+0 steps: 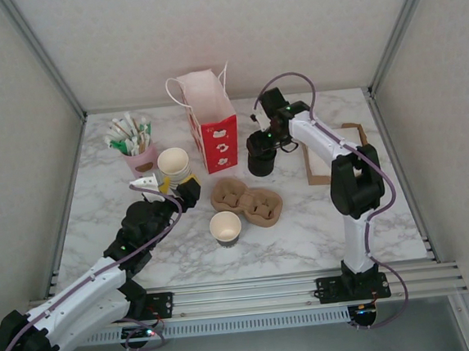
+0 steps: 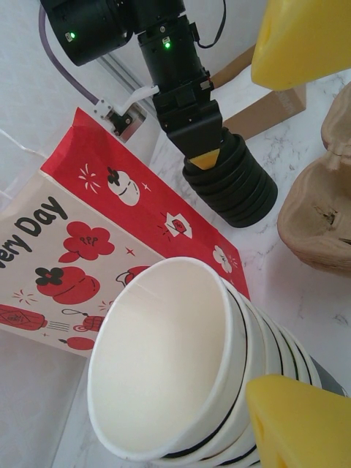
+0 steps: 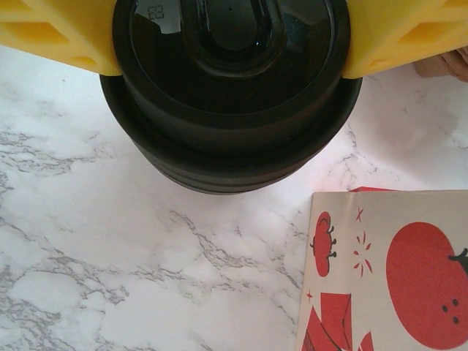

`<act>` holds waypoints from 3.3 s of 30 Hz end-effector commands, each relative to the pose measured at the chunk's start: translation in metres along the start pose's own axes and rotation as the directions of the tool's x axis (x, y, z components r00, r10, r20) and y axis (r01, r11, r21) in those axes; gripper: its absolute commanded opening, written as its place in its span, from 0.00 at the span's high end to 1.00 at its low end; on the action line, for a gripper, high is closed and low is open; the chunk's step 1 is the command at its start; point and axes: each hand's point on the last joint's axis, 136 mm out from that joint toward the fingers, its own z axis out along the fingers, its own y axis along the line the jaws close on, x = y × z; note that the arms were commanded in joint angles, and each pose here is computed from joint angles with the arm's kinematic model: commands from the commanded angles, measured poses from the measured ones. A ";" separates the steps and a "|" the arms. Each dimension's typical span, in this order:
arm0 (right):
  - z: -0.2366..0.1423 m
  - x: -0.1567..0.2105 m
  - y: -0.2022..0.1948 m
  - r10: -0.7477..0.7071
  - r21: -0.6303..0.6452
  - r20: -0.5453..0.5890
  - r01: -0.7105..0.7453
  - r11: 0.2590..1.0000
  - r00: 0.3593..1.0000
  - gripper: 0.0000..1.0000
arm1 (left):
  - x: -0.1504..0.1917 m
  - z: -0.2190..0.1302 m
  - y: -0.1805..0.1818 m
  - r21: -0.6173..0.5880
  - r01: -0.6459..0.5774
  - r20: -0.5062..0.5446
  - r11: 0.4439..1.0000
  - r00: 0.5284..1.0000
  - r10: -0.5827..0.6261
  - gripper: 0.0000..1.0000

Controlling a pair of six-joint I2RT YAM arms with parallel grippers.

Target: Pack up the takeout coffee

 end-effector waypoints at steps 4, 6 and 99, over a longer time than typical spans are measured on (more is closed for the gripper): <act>-0.001 -0.004 0.006 -0.003 -0.010 -0.005 0.003 1.000 1.000 0.24 | -0.005 -0.001 0.001 0.005 -0.010 0.026 1.000 1.000 0.010 0.01; -0.001 -0.003 0.006 -0.003 -0.010 -0.007 0.003 1.000 1.000 0.24 | -0.005 -0.001 0.001 0.005 -0.010 0.027 1.000 1.000 0.010 0.00; -0.018 -0.006 0.007 0.062 -0.082 0.008 -0.061 0.995 0.998 0.28 | 0.060 0.146 -0.054 -0.051 -0.003 -0.401 0.999 0.916 -0.018 0.53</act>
